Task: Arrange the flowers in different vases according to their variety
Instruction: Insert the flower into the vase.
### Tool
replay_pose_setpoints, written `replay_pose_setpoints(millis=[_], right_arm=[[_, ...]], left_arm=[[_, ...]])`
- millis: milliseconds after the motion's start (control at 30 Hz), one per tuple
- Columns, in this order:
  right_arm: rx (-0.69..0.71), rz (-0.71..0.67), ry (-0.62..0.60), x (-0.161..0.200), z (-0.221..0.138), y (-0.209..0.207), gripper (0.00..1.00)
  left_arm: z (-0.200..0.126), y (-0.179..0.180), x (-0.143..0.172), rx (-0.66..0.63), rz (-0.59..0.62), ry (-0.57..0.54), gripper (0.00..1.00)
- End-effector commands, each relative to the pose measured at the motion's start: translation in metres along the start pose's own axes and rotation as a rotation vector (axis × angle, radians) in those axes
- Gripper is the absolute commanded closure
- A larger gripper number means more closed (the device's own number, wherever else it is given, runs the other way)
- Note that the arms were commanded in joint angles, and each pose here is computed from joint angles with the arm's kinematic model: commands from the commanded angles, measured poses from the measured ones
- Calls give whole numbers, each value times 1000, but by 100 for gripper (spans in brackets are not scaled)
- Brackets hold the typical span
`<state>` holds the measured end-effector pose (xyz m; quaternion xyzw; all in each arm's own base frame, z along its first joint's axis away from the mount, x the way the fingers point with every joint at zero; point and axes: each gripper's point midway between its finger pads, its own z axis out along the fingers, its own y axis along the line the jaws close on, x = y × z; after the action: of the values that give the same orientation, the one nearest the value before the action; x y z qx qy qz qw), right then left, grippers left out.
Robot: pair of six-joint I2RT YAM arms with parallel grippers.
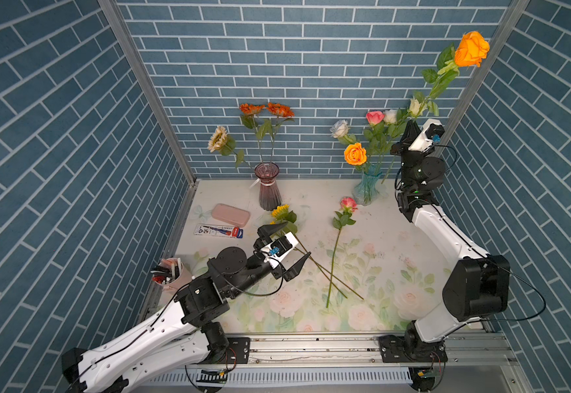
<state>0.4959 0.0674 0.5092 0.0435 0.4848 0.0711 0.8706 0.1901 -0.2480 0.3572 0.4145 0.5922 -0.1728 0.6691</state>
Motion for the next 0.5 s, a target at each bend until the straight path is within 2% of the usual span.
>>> replay_pose_setpoints(millis=[0, 200, 467], right_arm=[[-30, -10, -140, -31, 17, 4, 100], [-45, 3, -130, 0, 44, 7, 100], [-41, 15, -32, 79, 61, 2, 100]], left_arm=[[3, 3, -2, -15, 15, -9, 0], [6, 1, 0, -8, 23, -6, 0], [8, 2, 1, -12, 28, 2, 0]])
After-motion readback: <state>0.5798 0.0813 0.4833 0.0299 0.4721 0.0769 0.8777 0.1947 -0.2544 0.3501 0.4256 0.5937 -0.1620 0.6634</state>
